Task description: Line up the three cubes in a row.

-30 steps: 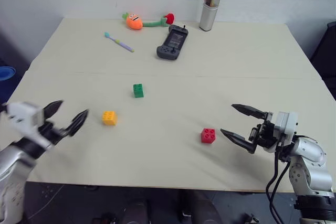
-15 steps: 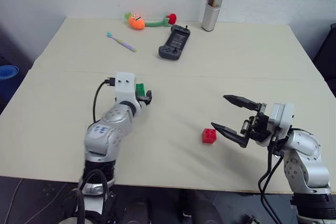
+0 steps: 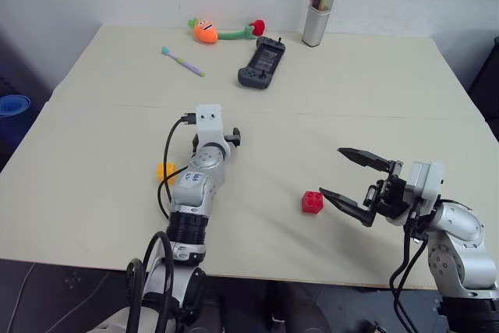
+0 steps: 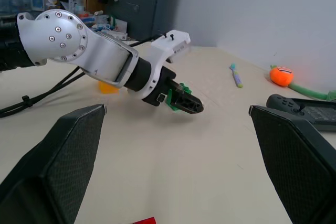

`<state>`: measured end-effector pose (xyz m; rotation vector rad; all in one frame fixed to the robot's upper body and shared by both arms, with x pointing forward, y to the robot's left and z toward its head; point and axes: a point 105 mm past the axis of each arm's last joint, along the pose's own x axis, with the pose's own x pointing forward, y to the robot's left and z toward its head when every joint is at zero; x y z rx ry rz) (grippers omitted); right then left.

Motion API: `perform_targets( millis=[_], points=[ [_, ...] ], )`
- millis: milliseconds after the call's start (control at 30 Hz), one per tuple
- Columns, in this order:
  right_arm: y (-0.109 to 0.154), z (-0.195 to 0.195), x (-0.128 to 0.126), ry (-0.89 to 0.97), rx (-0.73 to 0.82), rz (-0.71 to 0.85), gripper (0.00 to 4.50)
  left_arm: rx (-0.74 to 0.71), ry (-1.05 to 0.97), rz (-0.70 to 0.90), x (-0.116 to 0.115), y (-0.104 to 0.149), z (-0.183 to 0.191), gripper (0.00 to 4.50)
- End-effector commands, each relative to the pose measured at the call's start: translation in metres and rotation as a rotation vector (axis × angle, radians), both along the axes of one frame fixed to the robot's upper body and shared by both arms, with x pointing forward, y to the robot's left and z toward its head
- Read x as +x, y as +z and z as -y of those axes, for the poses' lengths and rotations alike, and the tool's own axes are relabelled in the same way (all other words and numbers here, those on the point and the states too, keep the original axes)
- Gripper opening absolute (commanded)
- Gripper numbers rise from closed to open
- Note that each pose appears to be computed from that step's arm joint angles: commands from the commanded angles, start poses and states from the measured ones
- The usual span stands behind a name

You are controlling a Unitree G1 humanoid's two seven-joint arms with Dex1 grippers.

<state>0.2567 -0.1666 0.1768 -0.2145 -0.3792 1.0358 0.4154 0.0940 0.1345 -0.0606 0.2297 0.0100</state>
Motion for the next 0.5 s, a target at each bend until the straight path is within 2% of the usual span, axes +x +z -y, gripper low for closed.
perform_targets(
  millis=[33, 67, 333, 400, 433, 500],
  points=[
    [0.005, 0.001, -0.004, 0.001, 0.004, 0.030, 4.50, 0.036, 0.021, 0.083, 0.005, 0.022, -0.003, 4.09],
    [0.004, 0.001, -0.005, -0.002, 0.004, 0.028, 4.50, 0.042, 0.024, 0.087, 0.004, 0.022, -0.004, 3.90],
    [0.002, 0.001, -0.005, -0.017, 0.008, 0.022, 4.50, 0.029, -0.036, 0.059, 0.001, 0.019, -0.001, 1.47],
    [0.003, 0.001, -0.005, -0.019, 0.007, 0.026, 4.50, 0.011, -0.160, 0.099, -0.001, 0.030, 0.011, 1.49],
    [0.004, 0.002, -0.005, -0.024, 0.005, 0.029, 4.50, 0.030, -0.288, 0.154, -0.004, 0.042, 0.022, 1.49],
    [0.007, 0.005, -0.006, -0.032, -0.004, 0.037, 4.50, 0.124, -0.493, 0.258, -0.013, 0.063, 0.034, 1.49]
  ],
)
